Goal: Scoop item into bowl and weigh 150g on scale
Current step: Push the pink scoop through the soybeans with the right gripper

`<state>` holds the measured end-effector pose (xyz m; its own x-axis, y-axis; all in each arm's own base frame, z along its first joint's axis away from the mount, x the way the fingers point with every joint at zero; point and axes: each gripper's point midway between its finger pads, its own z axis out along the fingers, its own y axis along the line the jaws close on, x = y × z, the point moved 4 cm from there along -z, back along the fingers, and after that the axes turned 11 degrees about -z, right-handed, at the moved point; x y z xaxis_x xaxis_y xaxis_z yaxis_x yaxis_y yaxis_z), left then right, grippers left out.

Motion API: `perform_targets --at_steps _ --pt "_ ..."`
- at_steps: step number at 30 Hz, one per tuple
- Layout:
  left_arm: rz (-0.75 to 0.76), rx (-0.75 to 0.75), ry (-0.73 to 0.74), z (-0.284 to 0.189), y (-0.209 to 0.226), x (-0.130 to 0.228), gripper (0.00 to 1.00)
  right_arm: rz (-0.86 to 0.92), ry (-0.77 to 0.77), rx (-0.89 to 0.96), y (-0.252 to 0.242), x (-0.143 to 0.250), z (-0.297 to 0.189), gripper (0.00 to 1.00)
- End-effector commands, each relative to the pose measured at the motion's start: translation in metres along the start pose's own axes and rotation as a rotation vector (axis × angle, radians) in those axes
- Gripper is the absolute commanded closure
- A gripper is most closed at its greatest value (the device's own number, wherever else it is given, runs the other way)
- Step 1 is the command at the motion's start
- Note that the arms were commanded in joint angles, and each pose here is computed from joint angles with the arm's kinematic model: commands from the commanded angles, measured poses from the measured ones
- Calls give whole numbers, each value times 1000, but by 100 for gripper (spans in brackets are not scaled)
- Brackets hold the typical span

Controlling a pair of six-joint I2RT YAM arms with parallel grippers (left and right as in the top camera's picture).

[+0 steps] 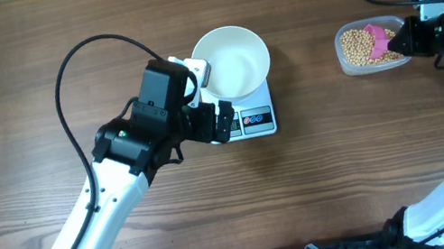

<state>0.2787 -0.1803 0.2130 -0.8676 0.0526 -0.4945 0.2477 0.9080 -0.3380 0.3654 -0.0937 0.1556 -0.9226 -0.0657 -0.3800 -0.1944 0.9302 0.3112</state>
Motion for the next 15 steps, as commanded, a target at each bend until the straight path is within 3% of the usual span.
perform_targets --at_steps 1,15 --pt "-8 -4 -25 -4 0 -7 0 -5 16 -66 7 2 13 96" --pt "-8 -5 -25 -4 0 -7 0 61 12 -105 6 7 9 96"
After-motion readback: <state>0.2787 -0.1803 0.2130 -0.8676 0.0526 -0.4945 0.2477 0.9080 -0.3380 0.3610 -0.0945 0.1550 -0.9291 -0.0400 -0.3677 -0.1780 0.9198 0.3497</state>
